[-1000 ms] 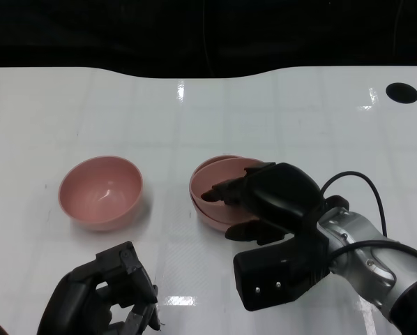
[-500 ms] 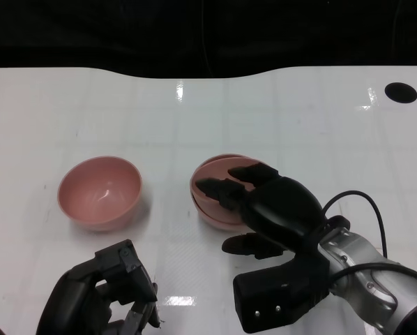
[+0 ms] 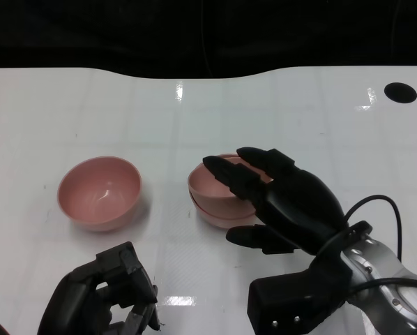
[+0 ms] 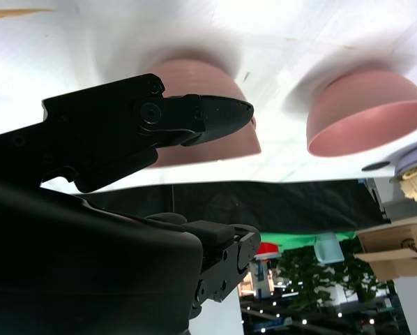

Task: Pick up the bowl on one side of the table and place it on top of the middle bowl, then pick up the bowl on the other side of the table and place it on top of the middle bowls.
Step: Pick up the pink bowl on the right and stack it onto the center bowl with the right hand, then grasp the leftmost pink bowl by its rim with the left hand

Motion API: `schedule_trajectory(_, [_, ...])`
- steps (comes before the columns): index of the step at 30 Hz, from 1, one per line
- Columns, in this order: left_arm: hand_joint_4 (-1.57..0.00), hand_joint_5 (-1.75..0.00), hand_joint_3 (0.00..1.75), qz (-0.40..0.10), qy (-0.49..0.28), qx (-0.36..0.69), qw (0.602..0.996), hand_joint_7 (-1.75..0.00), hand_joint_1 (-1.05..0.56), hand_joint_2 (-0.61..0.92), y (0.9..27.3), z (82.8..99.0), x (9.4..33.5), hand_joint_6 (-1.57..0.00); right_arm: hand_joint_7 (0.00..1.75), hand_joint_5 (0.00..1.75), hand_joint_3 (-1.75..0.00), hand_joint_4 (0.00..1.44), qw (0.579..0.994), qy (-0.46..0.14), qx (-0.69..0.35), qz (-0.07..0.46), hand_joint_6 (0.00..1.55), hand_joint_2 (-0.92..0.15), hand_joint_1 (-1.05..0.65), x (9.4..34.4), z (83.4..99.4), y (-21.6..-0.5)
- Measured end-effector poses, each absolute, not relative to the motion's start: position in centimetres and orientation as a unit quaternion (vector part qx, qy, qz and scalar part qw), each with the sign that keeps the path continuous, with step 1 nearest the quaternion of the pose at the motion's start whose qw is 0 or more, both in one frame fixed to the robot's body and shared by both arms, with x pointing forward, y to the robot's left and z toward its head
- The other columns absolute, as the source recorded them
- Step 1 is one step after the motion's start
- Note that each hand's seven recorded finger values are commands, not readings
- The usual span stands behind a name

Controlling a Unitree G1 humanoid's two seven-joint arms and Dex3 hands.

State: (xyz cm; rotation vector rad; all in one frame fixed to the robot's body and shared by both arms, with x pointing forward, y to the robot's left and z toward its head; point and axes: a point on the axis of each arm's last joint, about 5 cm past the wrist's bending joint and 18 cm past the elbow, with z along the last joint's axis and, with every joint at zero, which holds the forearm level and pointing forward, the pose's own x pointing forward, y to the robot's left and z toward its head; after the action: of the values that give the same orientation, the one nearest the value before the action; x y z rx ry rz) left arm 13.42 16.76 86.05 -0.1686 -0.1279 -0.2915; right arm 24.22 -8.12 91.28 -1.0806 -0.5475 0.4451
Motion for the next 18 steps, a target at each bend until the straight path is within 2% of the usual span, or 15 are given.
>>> schedule_trajectory(7, [-0.77, -1.75, 1.06, -0.142, -0.065, -0.083, 0.984, -1.55, -0.14, 0.62, 16.9, 86.0, 13.5, -0.73, 0.07, 0.64, -0.33, 0.02, 0.813, -0.267, -0.482, 0.189, 0.26, -0.92, -0.7, 22.9, 91.6, -9.3])
schedule_trajectory(10, [-0.77, -1.74, 1.06, -0.143, -0.067, -0.082, 0.984, -1.53, -0.14, 0.62, 16.9, 86.0, 13.6, -0.74, 0.14, 0.76, -0.23, 0.19, 0.828, -0.279, -0.456, 0.171, 0.42, -0.92, -0.59, 22.1, 91.4, -9.9])
schedule_trajectory(12, [-0.78, -1.73, 1.08, -0.142, -0.067, -0.082, 0.984, -1.53, -0.13, 0.61, 16.9, 86.0, 13.6, -0.75, 0.15, 0.78, -0.21, 0.22, 0.836, -0.285, -0.44, 0.163, 0.45, -0.92, -0.57, 21.6, 91.3, -10.2])
schedule_trajectory(14, [-0.78, -1.74, 1.11, -0.143, -0.068, -0.083, 0.984, -1.54, -0.13, 0.61, 16.9, 86.0, 13.6, -0.74, 0.21, 0.87, -0.13, 0.38, 0.851, -0.281, -0.416, 0.154, 0.59, -0.92, -0.44, 21.1, 91.1, -10.7])
schedule_trajectory(18, [-0.78, -1.74, 1.01, -0.141, -0.067, -0.084, 0.984, -1.54, -0.15, 0.65, 17.0, 86.0, 13.6, -0.74, 0.29, 0.99, -0.09, 0.58, 0.883, -0.285, -0.346, 0.141, 0.76, -0.92, -0.32, 19.7, 91.0, -11.5])
